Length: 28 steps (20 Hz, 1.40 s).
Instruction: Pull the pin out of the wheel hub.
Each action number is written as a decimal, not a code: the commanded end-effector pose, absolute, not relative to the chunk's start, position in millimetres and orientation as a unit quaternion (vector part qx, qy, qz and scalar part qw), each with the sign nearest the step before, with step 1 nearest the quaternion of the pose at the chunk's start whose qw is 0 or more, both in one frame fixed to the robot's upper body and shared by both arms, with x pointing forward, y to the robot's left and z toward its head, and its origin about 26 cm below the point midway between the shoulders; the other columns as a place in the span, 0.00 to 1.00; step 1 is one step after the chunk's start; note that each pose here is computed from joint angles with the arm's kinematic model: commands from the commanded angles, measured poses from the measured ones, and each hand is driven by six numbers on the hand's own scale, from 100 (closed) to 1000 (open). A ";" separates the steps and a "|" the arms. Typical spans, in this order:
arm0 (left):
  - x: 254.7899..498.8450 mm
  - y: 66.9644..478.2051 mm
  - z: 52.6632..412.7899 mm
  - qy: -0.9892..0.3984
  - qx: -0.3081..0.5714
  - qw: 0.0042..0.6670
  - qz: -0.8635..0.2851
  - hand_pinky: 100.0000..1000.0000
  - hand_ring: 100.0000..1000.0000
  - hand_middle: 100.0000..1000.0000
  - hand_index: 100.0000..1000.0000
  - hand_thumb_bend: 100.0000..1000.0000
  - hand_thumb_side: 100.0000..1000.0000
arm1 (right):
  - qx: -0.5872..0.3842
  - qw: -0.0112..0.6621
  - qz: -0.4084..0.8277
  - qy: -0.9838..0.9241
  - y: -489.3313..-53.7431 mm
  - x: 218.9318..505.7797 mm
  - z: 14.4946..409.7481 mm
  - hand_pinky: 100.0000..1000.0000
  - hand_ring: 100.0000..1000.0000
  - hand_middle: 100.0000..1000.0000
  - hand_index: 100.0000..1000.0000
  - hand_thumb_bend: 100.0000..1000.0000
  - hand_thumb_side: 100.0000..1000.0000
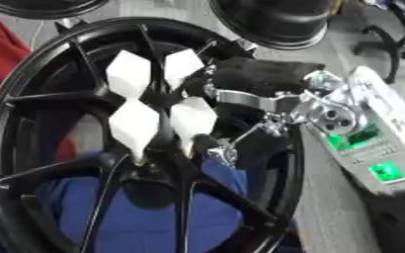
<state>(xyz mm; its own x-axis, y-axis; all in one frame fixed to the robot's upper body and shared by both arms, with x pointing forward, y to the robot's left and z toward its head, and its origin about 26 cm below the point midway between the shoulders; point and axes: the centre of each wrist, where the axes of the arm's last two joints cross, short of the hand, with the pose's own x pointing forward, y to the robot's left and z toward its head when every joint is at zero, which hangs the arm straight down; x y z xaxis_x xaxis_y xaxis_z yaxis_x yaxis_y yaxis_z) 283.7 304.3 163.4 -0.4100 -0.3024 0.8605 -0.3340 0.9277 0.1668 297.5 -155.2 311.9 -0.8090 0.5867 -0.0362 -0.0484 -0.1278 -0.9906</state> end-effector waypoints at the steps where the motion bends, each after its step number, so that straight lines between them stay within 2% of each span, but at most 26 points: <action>1: 281.9 302.5 170.9 -0.848 0.186 0.497 0.010 0.68 0.70 0.55 0.61 0.32 0.55 | -0.225 0.216 0.713 -0.628 -158.6 295.3 318.2 0.80 0.78 0.61 0.78 0.00 0.05; 16: 282.0 302.4 171.1 -0.847 0.185 0.498 0.010 0.68 0.70 0.55 0.61 0.31 0.56 | -0.219 0.212 0.703 -0.642 -163.3 295.3 323.6 0.77 0.74 0.40 0.56 0.00 0.04; 25: 281.8 302.8 170.9 -0.846 0.185 0.499 0.010 0.68 0.71 0.55 0.61 0.30 0.56 | -0.209 0.211 0.696 -0.654 -166.0 295.6 325.5 0.73 0.65 0.21 0.34 0.00 0.09; 28: 281.8 302.8 170.8 -0.846 0.184 0.499 0.010 0.68 0.71 0.55 0.61 0.30 0.56 | -0.207 0.217 0.684 -0.665 -167.5 295.7 326.9 0.72 0.64 0.19 0.32 0.00 0.09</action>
<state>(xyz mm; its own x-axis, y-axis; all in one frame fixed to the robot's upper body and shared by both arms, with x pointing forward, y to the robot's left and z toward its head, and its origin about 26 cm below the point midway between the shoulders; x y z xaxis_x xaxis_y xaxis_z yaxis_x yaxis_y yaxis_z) 284.0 304.0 163.9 -0.4099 -0.3015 0.8609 -0.3273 0.9296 0.1697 298.4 -160.9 316.4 -0.8276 0.5608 0.0249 -0.0557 -0.0379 -0.9977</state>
